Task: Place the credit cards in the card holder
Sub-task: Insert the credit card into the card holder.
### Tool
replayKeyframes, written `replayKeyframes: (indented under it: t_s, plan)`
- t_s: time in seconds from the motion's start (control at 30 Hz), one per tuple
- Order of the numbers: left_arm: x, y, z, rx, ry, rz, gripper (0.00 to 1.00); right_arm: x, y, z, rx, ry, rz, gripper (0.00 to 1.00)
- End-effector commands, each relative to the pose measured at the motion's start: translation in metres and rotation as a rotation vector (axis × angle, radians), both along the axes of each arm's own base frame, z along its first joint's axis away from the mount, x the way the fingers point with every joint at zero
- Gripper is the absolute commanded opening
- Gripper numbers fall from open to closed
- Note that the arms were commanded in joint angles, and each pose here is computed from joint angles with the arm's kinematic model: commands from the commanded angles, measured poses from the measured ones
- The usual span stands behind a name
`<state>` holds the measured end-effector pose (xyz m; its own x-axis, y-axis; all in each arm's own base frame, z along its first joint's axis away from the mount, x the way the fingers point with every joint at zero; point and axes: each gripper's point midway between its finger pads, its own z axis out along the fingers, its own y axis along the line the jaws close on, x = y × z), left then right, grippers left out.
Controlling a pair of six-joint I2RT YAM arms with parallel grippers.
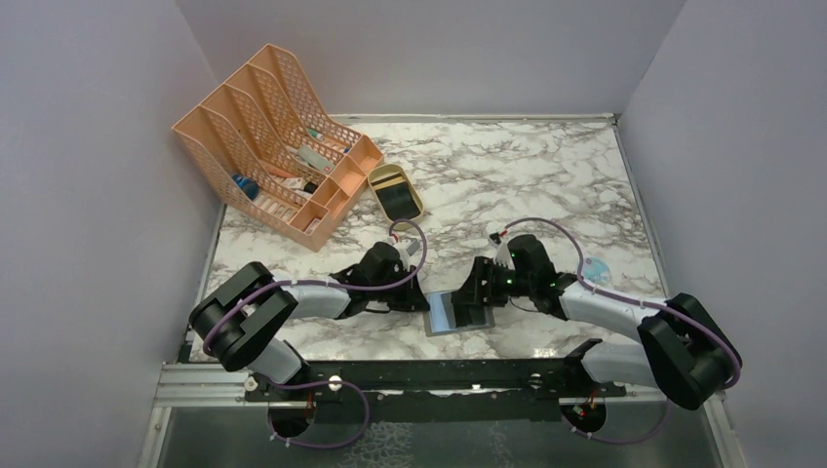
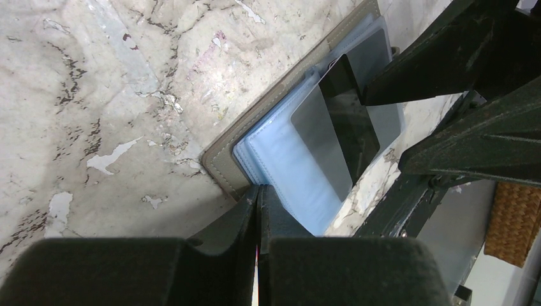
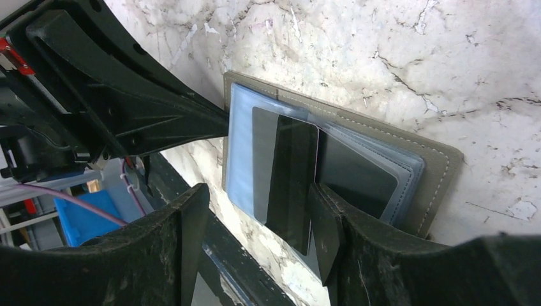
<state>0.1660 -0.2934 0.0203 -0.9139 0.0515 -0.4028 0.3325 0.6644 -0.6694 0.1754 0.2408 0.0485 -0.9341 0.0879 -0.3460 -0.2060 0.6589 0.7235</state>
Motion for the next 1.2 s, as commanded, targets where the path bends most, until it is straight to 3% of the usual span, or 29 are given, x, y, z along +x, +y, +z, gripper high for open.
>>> replayKeyframes:
  t_s: [0.0, 0.63, 1.17]
  plan:
    - [-0.024, 0.022, -0.031, 0.12, 0.08, -0.004, 0.05, -0.004, 0.005, -0.001, 0.028, 0.018, 0.004, 0.6]
    - [-0.024, 0.019, -0.029, 0.116, 0.077, -0.006, 0.05, -0.011, 0.025, 0.007, 0.045, 0.017, 0.024, 0.6]
    - [-0.023, 0.018, -0.028, 0.115, 0.073, -0.013, 0.05, -0.003, 0.019, 0.006, -0.059, -0.014, -0.023, 0.59]
